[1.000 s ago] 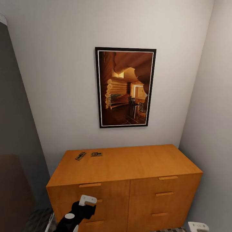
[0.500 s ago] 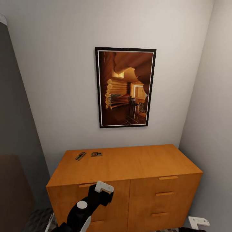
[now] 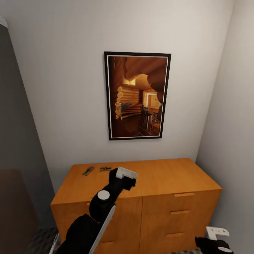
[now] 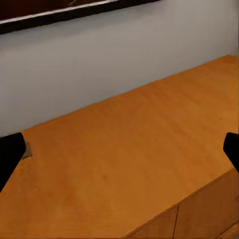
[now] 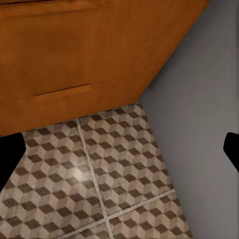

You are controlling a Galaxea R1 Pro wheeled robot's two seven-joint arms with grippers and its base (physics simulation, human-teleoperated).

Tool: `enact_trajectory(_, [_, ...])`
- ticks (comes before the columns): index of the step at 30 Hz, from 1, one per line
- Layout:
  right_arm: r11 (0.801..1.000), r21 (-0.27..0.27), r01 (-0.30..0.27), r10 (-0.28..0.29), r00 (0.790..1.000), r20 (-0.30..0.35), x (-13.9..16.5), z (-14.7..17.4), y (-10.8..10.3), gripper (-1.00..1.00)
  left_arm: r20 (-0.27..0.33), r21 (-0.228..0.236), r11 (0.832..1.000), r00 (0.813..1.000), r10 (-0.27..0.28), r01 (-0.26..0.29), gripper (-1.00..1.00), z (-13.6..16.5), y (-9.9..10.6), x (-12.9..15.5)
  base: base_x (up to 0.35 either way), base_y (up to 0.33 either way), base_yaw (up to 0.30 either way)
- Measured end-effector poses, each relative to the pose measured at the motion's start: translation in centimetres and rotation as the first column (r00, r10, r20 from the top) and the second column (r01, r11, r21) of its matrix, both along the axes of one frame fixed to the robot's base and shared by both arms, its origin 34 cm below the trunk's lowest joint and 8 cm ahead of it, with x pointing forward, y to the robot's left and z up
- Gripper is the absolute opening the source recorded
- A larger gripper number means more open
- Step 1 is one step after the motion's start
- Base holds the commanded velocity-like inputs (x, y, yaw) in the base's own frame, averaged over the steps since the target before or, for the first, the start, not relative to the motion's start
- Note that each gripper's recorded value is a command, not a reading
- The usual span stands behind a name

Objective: Take the four mousetraps from the cabinet in the bathroom and place them on the bathroom floor. Make sure all four end up on the same floor surface, and ensure that at least two of them are either under or directly next to the same bathroom sink.

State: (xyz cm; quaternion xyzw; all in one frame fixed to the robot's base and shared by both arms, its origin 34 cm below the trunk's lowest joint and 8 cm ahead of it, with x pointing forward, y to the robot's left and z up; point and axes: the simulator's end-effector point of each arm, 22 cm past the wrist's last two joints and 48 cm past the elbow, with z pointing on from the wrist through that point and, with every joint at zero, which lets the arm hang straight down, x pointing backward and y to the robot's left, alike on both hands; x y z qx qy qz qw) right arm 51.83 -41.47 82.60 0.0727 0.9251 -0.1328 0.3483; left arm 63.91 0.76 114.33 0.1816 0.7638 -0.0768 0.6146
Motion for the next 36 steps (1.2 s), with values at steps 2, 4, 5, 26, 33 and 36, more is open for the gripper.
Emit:
enact_trajectory(2, [1.0, -0.003, 0.001, -0.001, 1.0, 0.005, 0.2, 0.4, -0.1, 1.0, 0.051, 0.003, 1.0, 0.999, 0.013, -0.013, 1.0, 3.0, 0.3, 1.5, 0.0, 0.0, 0.0])
enact_trajectory(4, [1.0, -0.004, 0.001, -0.001, 1.0, 0.008, 0.3, 0.6, -0.1, 1.0, 0.071, 0.003, 1.0, 0.997, 0.023, -0.023, 1.0, 4.3, 0.7, 2.3, 0.0, 0.0, 0.0])
enact_trajectory(5, [1.0, -0.006, 0.001, -0.001, 1.0, 0.011, 0.4, 0.9, -0.2, 1.0, 0.085, 0.002, 0.999, 0.996, 0.038, -0.038, 1.0, 5.5, 1.3, 3.0, 0.0, 0.0, 0.0])
enact_trajectory(26, [0.996, 0.025, 0.081, -0.085, 0.966, 0.245, 14.1, 26.1, -0.3, 1.0, -0.381, 0.072, 0.909, 0.831, 0.406, -0.411, 1.0, -8.7, 24.3, 9.6, 0.0, 0.0, 0.0])
enact_trajectory(33, [0.995, 0.087, 0.041, -0.068, 0.939, 0.337, 18.1, 33.2, 3.1, 1.0, -0.426, -0.002, 0.903, 0.818, 0.387, -0.429, 1.0, -9.5, 27.6, 9.5, 0.0, 0.0, 0.0])
enact_trajectory(36, [0.994, 0.112, 0.0, -0.041, 0.933, 0.358, 19.6, 34.7, 5.9, 1.0, -0.423, -0.044, 0.903, 0.827, 0.37, -0.427, 1.0, -8.7, 28.6, 9.6, 0.0, 0.0, 0.0])
